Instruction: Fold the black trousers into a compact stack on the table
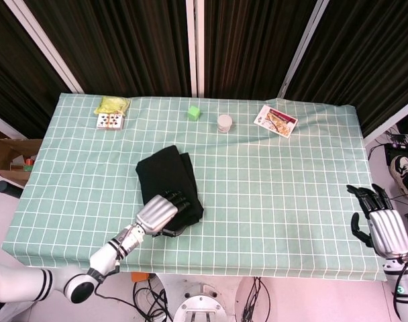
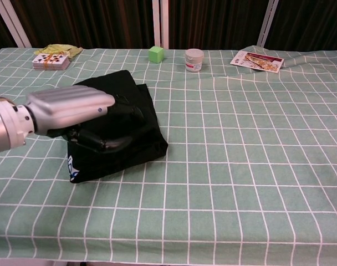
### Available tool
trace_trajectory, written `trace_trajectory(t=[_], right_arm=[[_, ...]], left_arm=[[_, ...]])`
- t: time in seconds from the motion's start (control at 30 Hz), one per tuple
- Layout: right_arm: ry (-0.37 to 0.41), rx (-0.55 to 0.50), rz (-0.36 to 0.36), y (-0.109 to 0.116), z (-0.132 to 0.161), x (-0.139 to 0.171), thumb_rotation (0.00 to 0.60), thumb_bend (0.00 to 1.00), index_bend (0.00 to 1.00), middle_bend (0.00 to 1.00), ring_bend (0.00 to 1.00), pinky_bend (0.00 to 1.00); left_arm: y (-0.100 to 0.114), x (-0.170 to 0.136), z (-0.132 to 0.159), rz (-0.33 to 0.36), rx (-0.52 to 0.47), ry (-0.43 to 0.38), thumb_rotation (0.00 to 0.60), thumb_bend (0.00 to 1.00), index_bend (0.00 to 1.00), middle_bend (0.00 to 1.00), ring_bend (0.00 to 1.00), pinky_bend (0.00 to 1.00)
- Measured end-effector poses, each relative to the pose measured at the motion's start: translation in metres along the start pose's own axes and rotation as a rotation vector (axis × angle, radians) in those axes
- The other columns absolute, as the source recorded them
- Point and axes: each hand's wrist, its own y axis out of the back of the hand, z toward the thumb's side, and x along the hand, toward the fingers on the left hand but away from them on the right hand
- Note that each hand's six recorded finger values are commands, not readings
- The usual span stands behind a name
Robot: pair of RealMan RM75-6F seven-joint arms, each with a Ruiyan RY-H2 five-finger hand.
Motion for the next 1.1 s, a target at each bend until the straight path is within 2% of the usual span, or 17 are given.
trace_trajectory(t=[0.2,0.4,0.53,0.63,0.67,0.73,0.87,1.0,1.1], right_arm=[[-0.009,-0.003,-0.002,0.0,-0.003,0.002,0.6,0.7,0.14,0.25,0.16,0.11],[-0.008,-0.002,-0.009,0.002,-0.003,0.004,0.6,0.7,0.14,0.25,0.16,0.11],[-0.012,-0.003,-0.013,0.005,-0.004,0.006,0.6,0.67,0.14,0.25,0.16,0.12],[-0.027,0.009,-0.001,0.005,-0.007,0.007,0.6,0.54,0.14,0.25,0.16,0.13],[-0.033,0.017,0.007,0.005,-0.008,0.007,0.6,0.5,0.14,0.25,0.16,0.14],[-0.052,0.039,0.031,0.005,-0.012,0.007,0.6,0.47,0.15,0.24,0.16,0.15],[-0.097,0.068,0.056,0.012,-0.023,0.006,0.6,0.41,0.09,0.18,0.11,0.12],[-0.127,0.067,0.043,0.021,-0.032,0.005,0.6,0.4,0.02,0.12,0.03,0.05],[-0.125,0.069,0.033,0.023,-0.036,0.005,0.6,0.4,0.0,0.09,0.0,0.01]], left_arm=[[-0.019,0.008,0.018,-0.048,0.029,-0.045,0.169,0.38,0.23,0.22,0.11,0.17],[-0.03,0.016,0.013,-0.083,0.021,-0.015,0.17,0.38,0.23,0.22,0.11,0.17],[-0.012,0.011,0.011,-0.028,-0.014,-0.005,0.17,0.38,0.23,0.22,0.11,0.17],[0.015,0.001,-0.003,0.064,-0.039,0.037,0.17,0.37,0.23,0.22,0.11,0.17],[0.028,-0.006,-0.014,0.108,-0.048,0.067,0.168,0.36,0.23,0.22,0.11,0.17],[0.047,-0.019,-0.035,0.176,-0.056,0.129,0.178,0.35,0.23,0.22,0.11,0.17],[0.079,-0.064,-0.097,0.319,-0.037,0.335,0.221,0.25,0.23,0.21,0.11,0.16],[0.086,-0.124,-0.153,0.396,0.02,0.558,0.256,0.2,0.22,0.19,0.1,0.15],[0.08,-0.17,-0.178,0.418,0.031,0.683,0.338,0.2,0.22,0.18,0.09,0.15]])
